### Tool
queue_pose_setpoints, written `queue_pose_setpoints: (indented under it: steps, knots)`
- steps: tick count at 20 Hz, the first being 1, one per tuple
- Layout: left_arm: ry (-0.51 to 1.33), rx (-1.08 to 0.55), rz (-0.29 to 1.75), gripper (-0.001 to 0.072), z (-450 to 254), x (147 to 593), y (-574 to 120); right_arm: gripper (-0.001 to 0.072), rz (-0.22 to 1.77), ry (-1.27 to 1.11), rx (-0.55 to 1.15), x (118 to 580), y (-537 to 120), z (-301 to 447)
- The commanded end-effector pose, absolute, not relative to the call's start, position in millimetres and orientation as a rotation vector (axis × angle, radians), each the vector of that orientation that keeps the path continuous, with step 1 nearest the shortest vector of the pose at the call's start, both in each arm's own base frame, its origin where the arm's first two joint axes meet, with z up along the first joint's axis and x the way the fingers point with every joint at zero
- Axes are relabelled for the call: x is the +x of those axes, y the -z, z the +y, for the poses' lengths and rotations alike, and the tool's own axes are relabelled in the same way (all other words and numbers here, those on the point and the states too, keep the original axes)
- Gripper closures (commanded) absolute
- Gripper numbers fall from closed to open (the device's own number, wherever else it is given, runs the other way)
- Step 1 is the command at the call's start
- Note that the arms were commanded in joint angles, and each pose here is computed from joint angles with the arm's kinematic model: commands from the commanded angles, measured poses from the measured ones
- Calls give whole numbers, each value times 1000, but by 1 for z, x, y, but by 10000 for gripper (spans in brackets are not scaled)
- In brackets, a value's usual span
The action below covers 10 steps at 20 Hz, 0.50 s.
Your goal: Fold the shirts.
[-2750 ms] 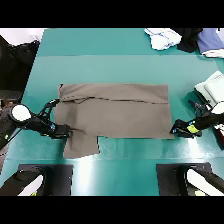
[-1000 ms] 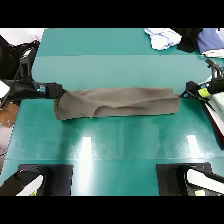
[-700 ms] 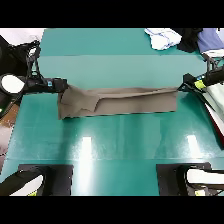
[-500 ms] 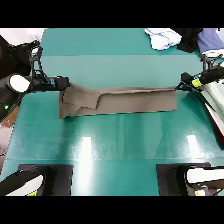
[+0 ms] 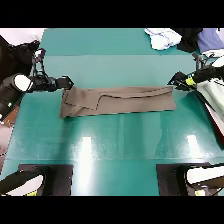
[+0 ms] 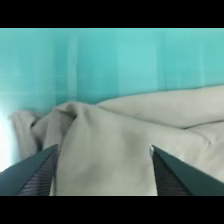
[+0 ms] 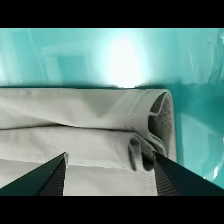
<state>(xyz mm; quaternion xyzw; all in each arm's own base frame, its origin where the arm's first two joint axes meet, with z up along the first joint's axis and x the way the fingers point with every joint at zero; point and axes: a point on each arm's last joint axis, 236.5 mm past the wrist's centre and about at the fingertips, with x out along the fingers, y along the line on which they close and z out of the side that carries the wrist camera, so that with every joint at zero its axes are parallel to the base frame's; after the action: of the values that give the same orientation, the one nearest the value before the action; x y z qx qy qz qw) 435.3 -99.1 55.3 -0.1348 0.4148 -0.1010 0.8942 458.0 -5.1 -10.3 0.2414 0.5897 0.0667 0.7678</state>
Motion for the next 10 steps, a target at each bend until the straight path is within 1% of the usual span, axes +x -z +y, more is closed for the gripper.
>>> queue_pose_setpoints:
  steps: [1, 2, 3, 5, 6, 10]
  knots:
    - [214, -274, 937, 33, -92, 424, -59, 108, 1278, -153, 529, 447, -3, -24]
    - [225, -268, 957, 33, -94, 420, -63, 110, 1311, -171, 523, 434, -2, -32]
    - [237, -275, 977, 85, -98, 416, -64, 110, 1363, -184, 539, 419, 2, -40]
    - [256, -281, 1009, 539, -103, 409, -63, 110, 1449, -197, 586, 399, 15, -52]
    - [267, -265, 1012, 666, -104, 408, -63, 110, 1462, -193, 602, 397, 21, -57]
    - [283, -266, 1045, 666, -107, 401, -59, 111, 1488, -242, 591, 399, 42, -54]
